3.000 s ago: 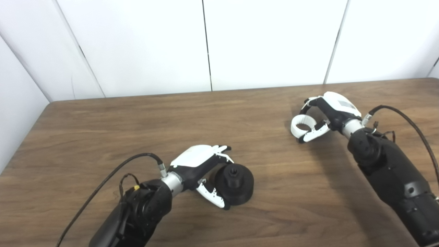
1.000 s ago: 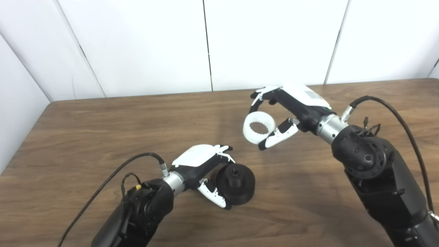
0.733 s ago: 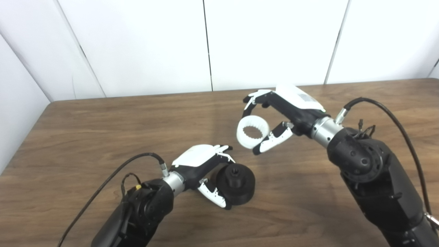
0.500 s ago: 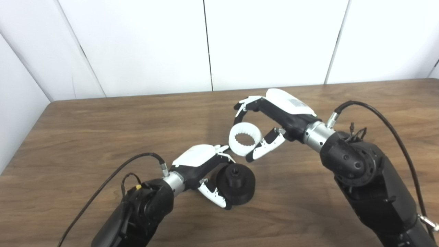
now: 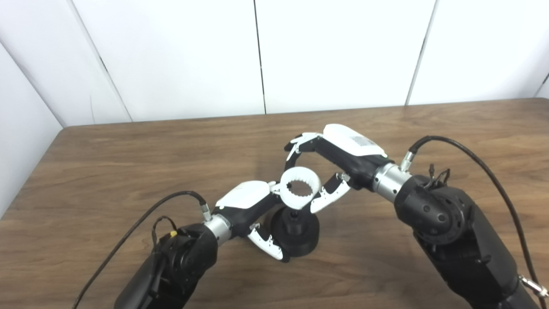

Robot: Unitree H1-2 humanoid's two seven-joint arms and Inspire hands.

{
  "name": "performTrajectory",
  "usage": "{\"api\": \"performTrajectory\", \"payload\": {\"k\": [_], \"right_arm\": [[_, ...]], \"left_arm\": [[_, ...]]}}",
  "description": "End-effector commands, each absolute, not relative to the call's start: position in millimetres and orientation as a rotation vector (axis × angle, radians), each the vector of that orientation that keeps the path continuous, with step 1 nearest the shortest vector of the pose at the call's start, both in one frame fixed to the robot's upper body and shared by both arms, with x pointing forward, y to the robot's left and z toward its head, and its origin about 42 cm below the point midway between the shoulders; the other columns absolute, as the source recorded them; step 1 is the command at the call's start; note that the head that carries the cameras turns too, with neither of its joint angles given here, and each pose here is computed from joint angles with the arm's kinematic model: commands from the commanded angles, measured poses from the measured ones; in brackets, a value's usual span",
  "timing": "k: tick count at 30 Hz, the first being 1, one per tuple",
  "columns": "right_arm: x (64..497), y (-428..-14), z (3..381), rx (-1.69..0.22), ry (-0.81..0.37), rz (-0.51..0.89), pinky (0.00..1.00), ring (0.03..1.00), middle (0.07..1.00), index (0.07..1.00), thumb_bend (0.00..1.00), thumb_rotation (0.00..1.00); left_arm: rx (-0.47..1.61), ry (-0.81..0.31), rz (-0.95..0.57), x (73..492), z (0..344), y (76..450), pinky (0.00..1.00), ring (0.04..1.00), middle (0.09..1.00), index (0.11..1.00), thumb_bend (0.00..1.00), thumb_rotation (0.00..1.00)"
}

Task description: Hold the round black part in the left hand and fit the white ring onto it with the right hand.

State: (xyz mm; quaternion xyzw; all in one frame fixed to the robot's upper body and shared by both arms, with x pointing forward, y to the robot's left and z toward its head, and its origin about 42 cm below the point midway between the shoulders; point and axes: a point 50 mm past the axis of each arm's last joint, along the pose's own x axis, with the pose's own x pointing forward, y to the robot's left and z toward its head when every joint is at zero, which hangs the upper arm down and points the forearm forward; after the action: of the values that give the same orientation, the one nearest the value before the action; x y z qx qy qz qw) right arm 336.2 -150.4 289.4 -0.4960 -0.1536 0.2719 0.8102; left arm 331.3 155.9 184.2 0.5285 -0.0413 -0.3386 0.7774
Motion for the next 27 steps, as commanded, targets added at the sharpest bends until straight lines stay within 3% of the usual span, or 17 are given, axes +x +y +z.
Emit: {"api": "performTrajectory", "payload": {"k": [1,27], "right_arm": [[337,-147,302,-1.075,-0.390,0.580,0.81,0.912,0.832,0.490,0.52,0.15],[337,-145,278,-1.067,-0.327,0.634,0.85,0.932,0.844,0.490,0.53,0.15]], "left_arm": [[1.170,-0.120,-0.753,336,191,153,1.00,1.000,0.992,0.706,0.92,0.27],[1.164,-0.129,-0.754,336,197,152,1.00,1.000,0.984,0.714,0.93,0.25]]}}
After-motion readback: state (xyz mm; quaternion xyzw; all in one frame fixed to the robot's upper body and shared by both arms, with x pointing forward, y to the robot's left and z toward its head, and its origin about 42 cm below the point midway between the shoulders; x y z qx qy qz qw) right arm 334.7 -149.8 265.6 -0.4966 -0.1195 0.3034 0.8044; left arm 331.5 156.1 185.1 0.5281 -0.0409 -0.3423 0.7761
